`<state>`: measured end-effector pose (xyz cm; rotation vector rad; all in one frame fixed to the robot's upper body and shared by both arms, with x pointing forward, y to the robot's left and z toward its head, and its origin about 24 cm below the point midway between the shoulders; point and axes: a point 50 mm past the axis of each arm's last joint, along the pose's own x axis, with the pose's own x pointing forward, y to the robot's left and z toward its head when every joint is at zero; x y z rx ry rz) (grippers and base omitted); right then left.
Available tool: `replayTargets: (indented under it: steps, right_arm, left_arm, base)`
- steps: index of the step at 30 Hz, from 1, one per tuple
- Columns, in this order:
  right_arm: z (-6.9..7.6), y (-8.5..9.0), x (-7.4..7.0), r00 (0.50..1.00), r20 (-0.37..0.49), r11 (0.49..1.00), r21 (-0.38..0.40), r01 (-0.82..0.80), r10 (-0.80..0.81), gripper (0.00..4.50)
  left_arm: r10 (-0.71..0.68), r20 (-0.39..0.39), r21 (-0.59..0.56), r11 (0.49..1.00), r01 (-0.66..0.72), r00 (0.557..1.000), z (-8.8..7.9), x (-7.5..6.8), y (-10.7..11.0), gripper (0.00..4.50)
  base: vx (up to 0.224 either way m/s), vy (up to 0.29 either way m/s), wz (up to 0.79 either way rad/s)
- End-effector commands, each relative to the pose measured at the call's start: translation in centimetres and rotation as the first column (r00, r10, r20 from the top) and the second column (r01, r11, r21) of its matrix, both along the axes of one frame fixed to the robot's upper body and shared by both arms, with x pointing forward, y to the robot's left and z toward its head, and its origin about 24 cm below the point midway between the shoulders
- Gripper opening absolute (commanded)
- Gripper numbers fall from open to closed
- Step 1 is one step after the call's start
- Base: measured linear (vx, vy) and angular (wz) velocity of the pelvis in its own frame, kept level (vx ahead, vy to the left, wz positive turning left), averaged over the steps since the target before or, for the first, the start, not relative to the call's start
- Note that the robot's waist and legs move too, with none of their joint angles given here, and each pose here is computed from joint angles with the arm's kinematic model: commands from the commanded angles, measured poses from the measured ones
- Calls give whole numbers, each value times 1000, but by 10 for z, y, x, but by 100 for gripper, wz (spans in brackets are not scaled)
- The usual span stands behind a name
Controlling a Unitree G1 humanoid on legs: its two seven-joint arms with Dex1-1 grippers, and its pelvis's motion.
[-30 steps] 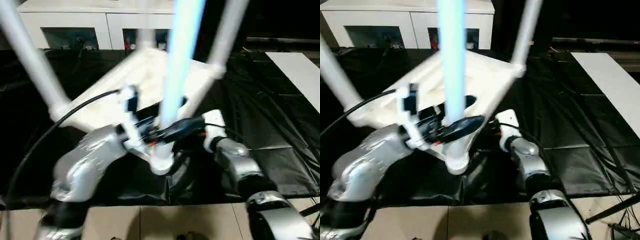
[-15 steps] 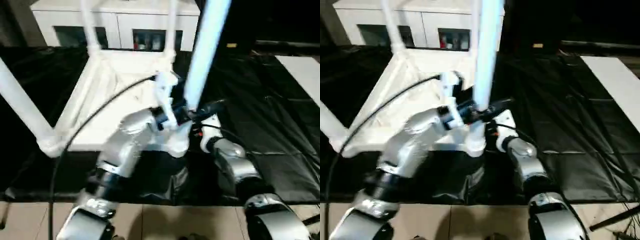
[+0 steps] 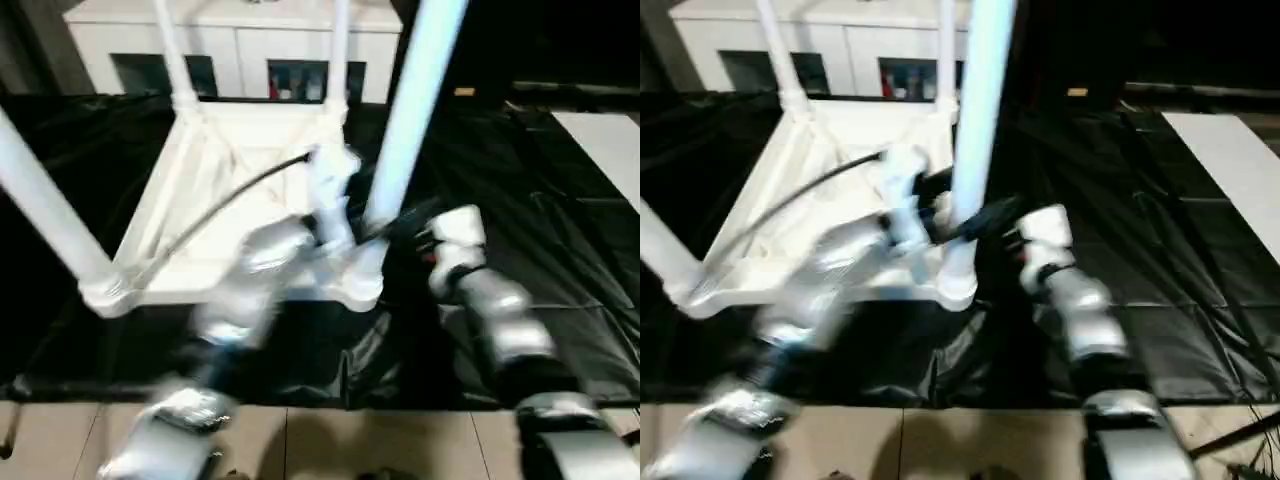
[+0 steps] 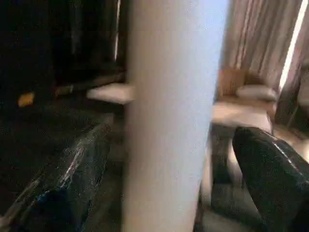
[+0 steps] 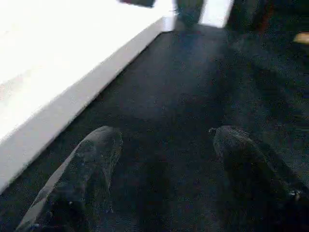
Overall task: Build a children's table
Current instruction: Rotate table base
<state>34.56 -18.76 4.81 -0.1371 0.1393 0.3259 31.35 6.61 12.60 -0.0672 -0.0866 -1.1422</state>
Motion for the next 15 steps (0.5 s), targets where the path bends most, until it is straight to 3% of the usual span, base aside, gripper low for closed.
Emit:
replayTargets:
  steps: [1,4,7,9,10,11,12,13,15]
  right_arm:
    - [9,-4,-5,998,26,999,8,-52,52,353]
    - [12,-10,-14,990,18,990,-21,-138,138,353]
    - [11,-13,-37,936,-55,934,-56,-352,349,353]
    - [13,-13,-52,875,-116,876,-57,-478,470,353]
    - [13,-13,-52,875,-116,876,-57,-478,470,353]
    - [13,-12,-58,841,-153,845,-55,-532,519,353]
    - [13,-12,-58,841,-153,845,-55,-532,519,353]
    - [14,-11,-67,794,-199,801,-61,-595,575,353]
    - [15,-11,-69,783,-212,790,-70,-609,585,353]
  left_arm:
    - [-129,-48,35,991,131,990,-4,-12,10,443]
    - [-189,-115,96,975,200,975,-12,-19,29,443]
    - [-162,-178,255,945,204,971,-27,-14,57,443]
    - [-92,-147,451,880,149,985,-42,-2,70,443]
    - [-92,-147,451,880,149,985,-42,-2,70,443]
    - [-79,-134,536,833,140,988,-48,4,75,443]
    - [-79,-134,536,833,140,988,-48,4,75,428]
    - [-55,-121,610,784,118,991,-53,12,79,428]
    - [-47,-110,624,774,106,993,-52,16,78,406]
  base:
    - [0,0,0]
    - [0,0,0]
    - [0,0,0]
    - [0,0,0]
    - [0,0,0]
    - [0,0,0]
    - [0,0,0]
    - [0,0,0]
    - [0,0,0]
